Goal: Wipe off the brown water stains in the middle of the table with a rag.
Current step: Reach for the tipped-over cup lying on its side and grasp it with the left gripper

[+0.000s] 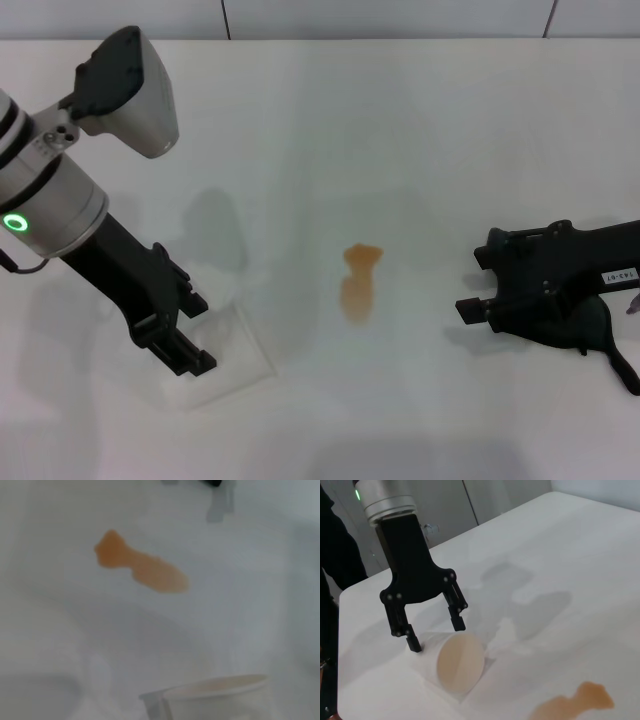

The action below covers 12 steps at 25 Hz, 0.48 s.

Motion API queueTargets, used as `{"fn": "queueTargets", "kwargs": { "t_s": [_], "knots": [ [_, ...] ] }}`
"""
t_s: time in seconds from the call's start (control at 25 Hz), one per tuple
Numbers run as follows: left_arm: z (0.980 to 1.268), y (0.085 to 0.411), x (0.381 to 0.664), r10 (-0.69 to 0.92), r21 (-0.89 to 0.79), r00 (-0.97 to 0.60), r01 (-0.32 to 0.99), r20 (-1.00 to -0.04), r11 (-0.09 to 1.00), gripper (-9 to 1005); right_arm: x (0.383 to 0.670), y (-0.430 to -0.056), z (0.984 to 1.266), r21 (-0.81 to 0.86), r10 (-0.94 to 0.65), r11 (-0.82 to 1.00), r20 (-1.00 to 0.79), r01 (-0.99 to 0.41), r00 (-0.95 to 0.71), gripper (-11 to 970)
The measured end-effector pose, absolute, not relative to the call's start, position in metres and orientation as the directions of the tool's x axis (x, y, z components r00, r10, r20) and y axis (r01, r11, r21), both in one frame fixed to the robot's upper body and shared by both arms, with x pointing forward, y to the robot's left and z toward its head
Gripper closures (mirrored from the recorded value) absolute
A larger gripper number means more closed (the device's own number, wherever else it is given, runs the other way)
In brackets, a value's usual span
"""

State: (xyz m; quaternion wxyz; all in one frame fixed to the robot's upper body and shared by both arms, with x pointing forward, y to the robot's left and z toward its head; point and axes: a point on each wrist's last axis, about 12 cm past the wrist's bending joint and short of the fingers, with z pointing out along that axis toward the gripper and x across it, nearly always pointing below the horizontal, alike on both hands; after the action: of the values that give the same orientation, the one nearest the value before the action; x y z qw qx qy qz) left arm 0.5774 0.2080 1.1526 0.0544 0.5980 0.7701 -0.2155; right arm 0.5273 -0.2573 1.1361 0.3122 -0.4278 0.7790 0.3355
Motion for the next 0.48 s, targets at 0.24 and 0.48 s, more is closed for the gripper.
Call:
{"fn": "queueTargets", "kwargs": {
  "t_s": [0.24,0.48],
  "knots": [
    [1.1492,0.2062,0.5771,0.893,-0.276,-0.286,0.941,-0.348,0.194,296,0.5272,-0.2568,1.1360,0.256,-0.459,0.407,-0.773,-0.877,-0.438,134],
    [1.1460,0.2041,0.5771,0.887,-0.286,-0.289,0.939,-0.359,0.190,298,0.5275,-0.2561,1.1362,0.255,-0.460,0.404,-0.773,-0.878,-0.436,134]
  ]
}}
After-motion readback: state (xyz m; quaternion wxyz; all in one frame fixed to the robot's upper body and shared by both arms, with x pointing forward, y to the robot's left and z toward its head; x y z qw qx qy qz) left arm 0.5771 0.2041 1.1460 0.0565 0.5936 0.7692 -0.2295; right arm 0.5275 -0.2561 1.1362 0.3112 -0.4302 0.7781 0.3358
